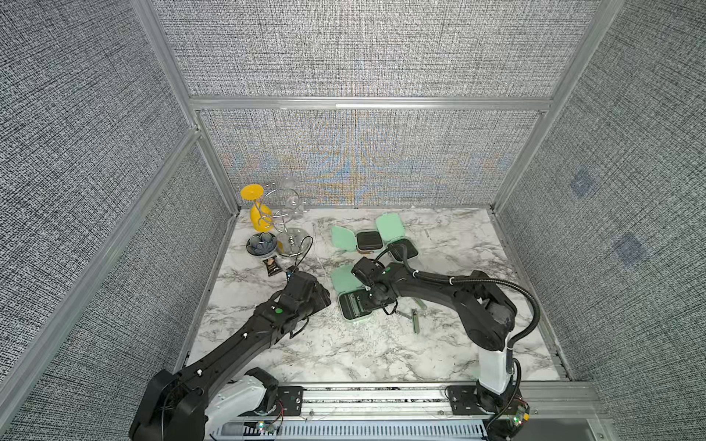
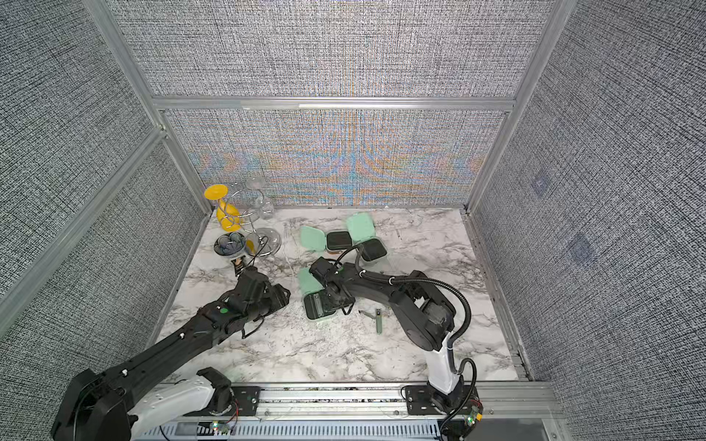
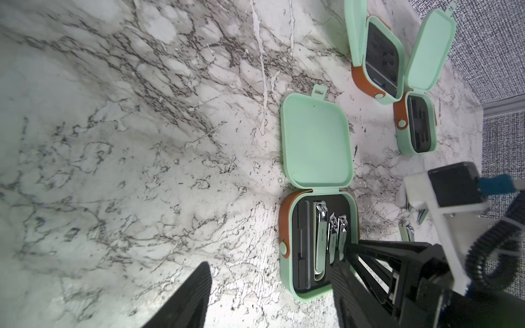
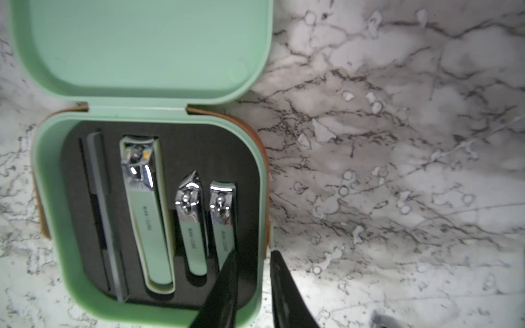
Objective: Organize nail clipper sets
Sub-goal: Adjust the storage box at the center of the board.
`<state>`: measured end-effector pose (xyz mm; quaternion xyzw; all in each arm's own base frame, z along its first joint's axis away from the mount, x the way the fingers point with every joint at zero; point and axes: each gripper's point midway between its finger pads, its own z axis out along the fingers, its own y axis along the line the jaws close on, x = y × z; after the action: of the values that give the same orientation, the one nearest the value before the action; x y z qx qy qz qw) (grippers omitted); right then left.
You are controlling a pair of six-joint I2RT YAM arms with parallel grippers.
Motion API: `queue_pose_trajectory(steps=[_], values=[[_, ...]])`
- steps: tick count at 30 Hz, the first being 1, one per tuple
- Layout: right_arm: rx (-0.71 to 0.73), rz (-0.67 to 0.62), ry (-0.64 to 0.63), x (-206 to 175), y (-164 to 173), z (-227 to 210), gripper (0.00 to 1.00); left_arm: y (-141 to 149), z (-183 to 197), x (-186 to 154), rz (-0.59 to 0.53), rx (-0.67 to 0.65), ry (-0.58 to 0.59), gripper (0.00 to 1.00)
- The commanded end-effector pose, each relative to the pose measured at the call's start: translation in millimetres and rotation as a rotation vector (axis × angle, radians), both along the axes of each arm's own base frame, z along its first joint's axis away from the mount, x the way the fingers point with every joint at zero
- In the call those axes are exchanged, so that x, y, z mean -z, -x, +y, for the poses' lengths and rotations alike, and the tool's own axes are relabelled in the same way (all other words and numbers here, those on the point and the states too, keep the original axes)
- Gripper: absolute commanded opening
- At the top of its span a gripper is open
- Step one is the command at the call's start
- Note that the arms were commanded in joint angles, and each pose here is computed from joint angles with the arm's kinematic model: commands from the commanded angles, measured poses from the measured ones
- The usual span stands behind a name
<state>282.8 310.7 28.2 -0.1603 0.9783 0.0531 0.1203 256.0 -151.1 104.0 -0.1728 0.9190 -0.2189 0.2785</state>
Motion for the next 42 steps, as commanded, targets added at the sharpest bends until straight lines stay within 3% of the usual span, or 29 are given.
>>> queue_pose_trajectory(steps=[1, 11, 16, 25, 31, 32, 34, 37, 42], values=[[0.011, -0.015, 0.035, -1.0, -1.5, -7.9, 0.22, 1.7, 7.5, -1.7, -0.009, -0.009, -0.031, 0.69], [-0.043, -0.019, 0.085, 5.0, -4.0, -10.7, 0.00, 8.2, 15.1, -6.4, -0.024, -0.021, -0.036, 0.68], [-0.166, -0.066, 0.129, 2.9, -12.0, -11.6, 0.00, 12.4, 20.0, -6.6, -0.020, -0.013, -0.064, 0.69], [-0.583, -0.192, 0.221, 4.2, -37.9, 3.9, 0.00, 22.8, 40.5, -5.6, -0.012, -0.014, -0.157, 0.75], [-0.652, -0.229, 0.211, -7.6, -57.6, 12.7, 0.00, 25.1, 54.5, -1.4, -0.002, 0.000, -0.216, 0.79], [-0.642, -0.225, 0.201, -10.8, -59.1, 13.2, 0.02, 24.1, 55.0, 0.1, 0.008, 0.006, -0.210, 0.79], [-0.619, -0.229, 0.185, -18.6, -60.9, 13.4, 0.21, 19.8, 54.2, 2.3, 0.029, 0.019, -0.186, 0.79], [-0.561, -0.239, 0.148, -37.3, -61.2, 12.7, 0.39, 8.7, 50.3, 4.7, 0.066, 0.036, -0.127, 0.78], [-0.253, -0.190, 0.058, -72.7, -54.3, -5.4, 0.43, -16.8, 34.1, 1.4, 0.111, 0.085, 0.000, 0.69]])
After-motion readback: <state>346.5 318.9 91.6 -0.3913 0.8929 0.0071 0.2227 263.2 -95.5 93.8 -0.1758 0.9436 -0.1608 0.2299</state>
